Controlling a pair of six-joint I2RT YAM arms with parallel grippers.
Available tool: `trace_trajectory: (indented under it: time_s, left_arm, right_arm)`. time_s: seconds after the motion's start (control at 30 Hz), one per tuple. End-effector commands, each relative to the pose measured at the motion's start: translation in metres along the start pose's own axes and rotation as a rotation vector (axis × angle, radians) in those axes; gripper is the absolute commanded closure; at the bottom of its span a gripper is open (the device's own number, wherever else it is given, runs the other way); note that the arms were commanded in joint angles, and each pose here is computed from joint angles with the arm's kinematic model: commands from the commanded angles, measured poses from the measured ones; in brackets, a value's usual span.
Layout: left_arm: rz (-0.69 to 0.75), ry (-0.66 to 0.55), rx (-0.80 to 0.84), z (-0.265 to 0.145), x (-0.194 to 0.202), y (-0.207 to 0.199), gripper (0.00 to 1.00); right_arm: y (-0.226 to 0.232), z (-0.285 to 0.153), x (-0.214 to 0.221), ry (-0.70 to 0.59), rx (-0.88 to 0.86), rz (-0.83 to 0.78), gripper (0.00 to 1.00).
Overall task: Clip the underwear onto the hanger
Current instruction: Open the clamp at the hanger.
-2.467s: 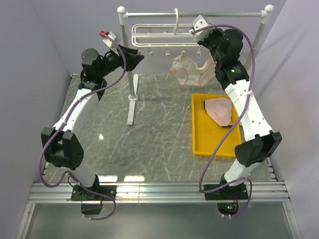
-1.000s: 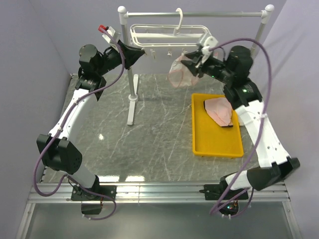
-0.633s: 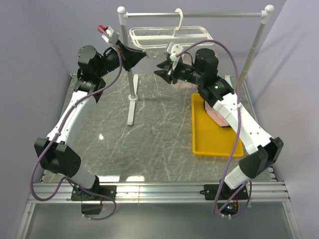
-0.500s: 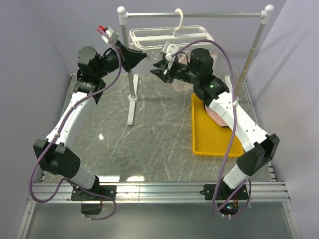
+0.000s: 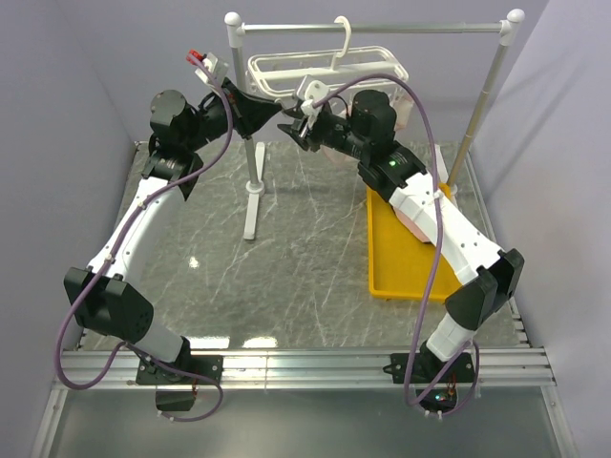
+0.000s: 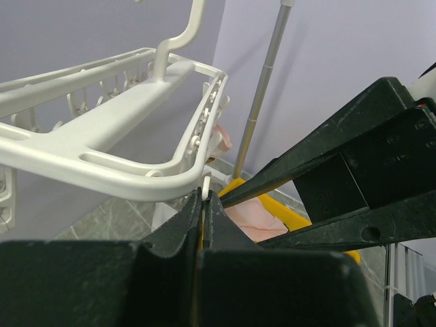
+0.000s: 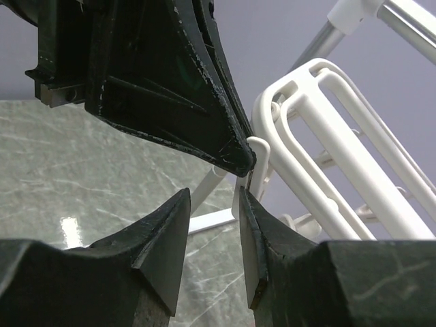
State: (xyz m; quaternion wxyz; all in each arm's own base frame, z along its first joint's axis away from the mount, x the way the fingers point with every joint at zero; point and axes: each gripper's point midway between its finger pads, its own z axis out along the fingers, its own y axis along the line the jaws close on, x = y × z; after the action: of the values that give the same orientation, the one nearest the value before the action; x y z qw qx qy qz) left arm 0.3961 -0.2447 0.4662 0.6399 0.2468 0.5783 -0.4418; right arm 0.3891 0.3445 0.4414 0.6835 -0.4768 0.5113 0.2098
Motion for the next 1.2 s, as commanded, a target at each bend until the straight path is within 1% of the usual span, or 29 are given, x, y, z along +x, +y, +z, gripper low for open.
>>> trace_trajectory:
  time_s: [0.0,0.13,0.2,0.4,0.73,0.9,0.93,1.03,1.07,1.1,1.13,1.17]
  left_arm:
    - [0.037,-0.049,0.041,-0.006,-0.024,-0.022,1.00]
    - [0.037,-0.047,0.044,-0.006,-0.024,-0.022,1.00]
    - [0.035,-0.045,0.046,-0.006,-0.023,-0.023,1.00]
    - [0.034,-0.044,0.046,-0.008,-0.024,-0.024,1.00]
    - [0.018,-0.047,0.048,-0.007,-0.024,-0.025,1.00]
    - [0.000,-0.052,0.053,-0.006,-0.024,-0.025,1.00]
    - [-0.010,-0.049,0.053,-0.005,-0.023,-0.024,1.00]
    - [-0.034,-0.045,0.052,-0.005,-0.022,-0.024,1.00]
    - [-0.034,-0.050,0.053,-0.005,-0.024,-0.025,0.98]
    - [-0.039,-0.050,0.051,-0.005,-0.022,-0.025,0.94]
    - [-0.049,-0.057,0.048,-0.006,-0.024,-0.026,0.91]
    - [-0.056,-0.058,0.042,-0.007,-0.025,-0.026,0.86]
  right_arm:
    - [-0.019,-0.013,-0.026,-0.049,0.103,-0.067,0.57]
    - [-0.023,-0.026,-0.027,-0.039,0.139,-0.091,0.57]
    - [-0.022,-0.027,-0.024,-0.023,0.131,-0.106,0.54]
    - [-0.028,-0.014,-0.020,-0.018,0.141,-0.102,0.49]
    - [-0.036,0.006,-0.018,-0.018,0.153,-0.098,0.49]
    - [-0.030,0.011,-0.013,-0.003,0.137,-0.105,0.53]
    - [-0.029,0.011,-0.014,-0.010,0.138,-0.106,0.55]
    - [-0.032,0.010,-0.021,-0.032,0.150,-0.104,0.67]
    - [-0.032,0.011,-0.020,-0.031,0.151,-0.093,0.79]
    - [-0.033,0.010,-0.024,-0.038,0.150,-0.086,0.84]
    - [-0.031,0.010,-0.025,-0.040,0.144,-0.075,0.91]
    - [-0.030,0.009,-0.026,-0.042,0.144,-0.057,0.95]
